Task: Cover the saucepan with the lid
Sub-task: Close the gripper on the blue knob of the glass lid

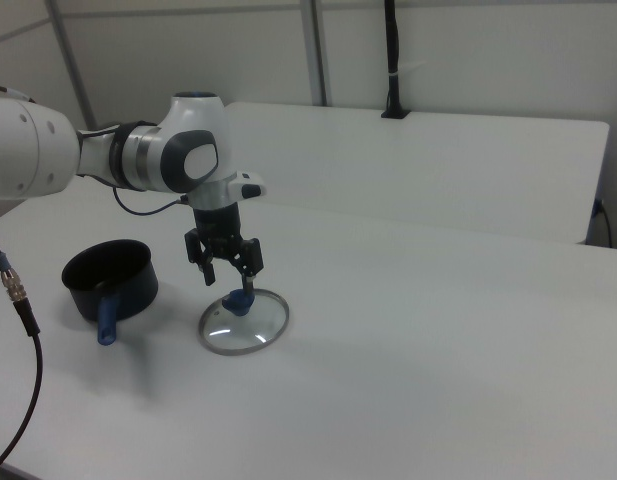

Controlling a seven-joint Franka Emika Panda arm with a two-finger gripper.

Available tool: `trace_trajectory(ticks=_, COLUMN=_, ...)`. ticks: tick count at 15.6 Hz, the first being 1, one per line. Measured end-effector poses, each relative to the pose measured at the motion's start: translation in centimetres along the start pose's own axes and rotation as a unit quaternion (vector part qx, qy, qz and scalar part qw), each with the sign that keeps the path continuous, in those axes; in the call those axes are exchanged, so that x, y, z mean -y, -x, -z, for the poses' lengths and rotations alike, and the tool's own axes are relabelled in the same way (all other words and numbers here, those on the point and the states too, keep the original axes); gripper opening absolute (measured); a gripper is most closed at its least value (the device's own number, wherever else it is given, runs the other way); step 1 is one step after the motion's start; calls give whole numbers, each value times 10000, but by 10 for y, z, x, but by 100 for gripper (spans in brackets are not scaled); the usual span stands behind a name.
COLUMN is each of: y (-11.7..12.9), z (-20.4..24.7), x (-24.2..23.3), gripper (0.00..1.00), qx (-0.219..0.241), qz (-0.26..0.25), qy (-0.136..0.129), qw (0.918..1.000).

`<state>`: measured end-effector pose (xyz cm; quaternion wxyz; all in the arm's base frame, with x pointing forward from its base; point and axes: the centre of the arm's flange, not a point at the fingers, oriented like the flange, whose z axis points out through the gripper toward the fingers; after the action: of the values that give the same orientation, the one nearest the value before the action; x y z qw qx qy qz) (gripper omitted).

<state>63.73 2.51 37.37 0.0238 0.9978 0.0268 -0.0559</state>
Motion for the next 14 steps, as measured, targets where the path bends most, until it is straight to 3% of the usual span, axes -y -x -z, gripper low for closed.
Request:
trace_trajectory(ticks=5, y=3, z=-13, x=-2, gripper=86, qx=107, qz=61, qy=137, qw=9998)
trace_trajectory(ticks=13, y=2, z=-31, x=0, gripper=78, qx=-196, qz=86, qy=127, qw=9997)
trace_trajectory(ticks=14, y=2, z=-32, x=-1, gripper=71, qx=-199, qz=85, qy=127, qw=9997)
